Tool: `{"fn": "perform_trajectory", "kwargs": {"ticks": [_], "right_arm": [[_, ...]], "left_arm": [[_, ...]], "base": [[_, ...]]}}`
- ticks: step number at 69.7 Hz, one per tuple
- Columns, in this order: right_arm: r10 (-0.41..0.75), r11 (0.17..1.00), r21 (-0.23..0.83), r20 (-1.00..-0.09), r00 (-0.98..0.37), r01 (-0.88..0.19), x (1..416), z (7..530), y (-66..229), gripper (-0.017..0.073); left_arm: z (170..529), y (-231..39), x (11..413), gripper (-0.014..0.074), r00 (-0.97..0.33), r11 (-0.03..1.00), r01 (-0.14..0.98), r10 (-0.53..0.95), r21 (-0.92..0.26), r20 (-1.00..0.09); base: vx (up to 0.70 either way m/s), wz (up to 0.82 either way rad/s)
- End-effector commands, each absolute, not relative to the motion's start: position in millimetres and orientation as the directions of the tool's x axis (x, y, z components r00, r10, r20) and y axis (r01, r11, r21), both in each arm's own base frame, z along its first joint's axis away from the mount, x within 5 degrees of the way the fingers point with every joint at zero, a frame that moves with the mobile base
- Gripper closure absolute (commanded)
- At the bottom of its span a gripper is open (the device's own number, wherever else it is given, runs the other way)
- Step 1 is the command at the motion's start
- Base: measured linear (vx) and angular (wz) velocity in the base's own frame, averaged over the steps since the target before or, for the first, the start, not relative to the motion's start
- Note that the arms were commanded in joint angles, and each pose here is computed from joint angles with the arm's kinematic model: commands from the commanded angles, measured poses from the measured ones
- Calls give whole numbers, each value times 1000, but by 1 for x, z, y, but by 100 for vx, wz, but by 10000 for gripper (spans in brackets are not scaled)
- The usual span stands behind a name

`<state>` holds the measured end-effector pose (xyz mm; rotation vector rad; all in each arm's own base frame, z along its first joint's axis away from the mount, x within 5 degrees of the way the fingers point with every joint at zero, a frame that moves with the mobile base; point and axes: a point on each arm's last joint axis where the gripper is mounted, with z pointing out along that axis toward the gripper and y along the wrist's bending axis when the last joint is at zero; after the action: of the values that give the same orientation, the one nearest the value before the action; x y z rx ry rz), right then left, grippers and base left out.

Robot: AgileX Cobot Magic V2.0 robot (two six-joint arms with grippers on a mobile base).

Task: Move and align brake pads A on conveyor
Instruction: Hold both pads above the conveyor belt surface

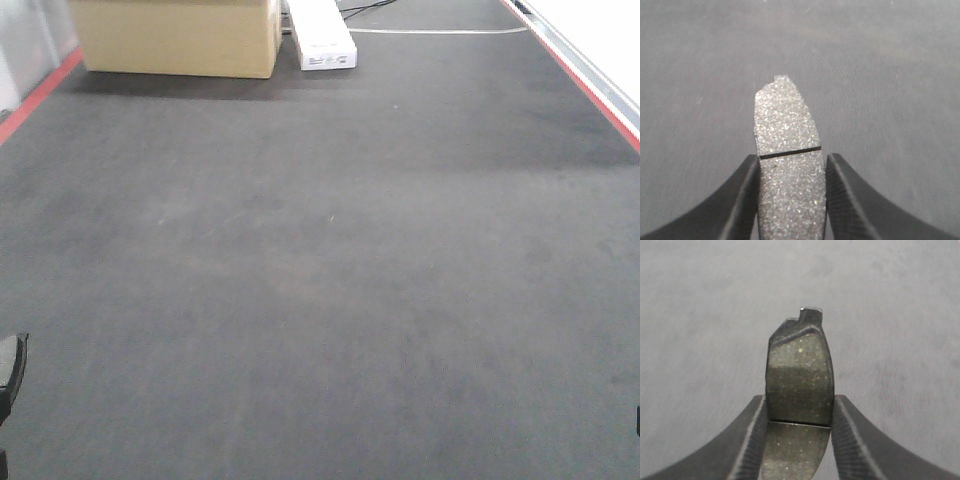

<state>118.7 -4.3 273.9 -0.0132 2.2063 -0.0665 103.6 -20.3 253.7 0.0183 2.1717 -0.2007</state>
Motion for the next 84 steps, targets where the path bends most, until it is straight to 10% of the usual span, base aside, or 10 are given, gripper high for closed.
{"fn": "perform_trajectory", "kwargs": {"ticks": [1,84], "right_arm": [[-47,998,-65,-864,-500,17,124,289,-5,407],[-47,998,-65,-864,-500,17,124,289,-5,407]], "left_arm": [[270,-22,108,529,-481,982,113,-81,-153,-873],[270,-22,108,529,-481,982,113,-81,-153,-873]], "base": [[24,-14],[6,-2]]}}
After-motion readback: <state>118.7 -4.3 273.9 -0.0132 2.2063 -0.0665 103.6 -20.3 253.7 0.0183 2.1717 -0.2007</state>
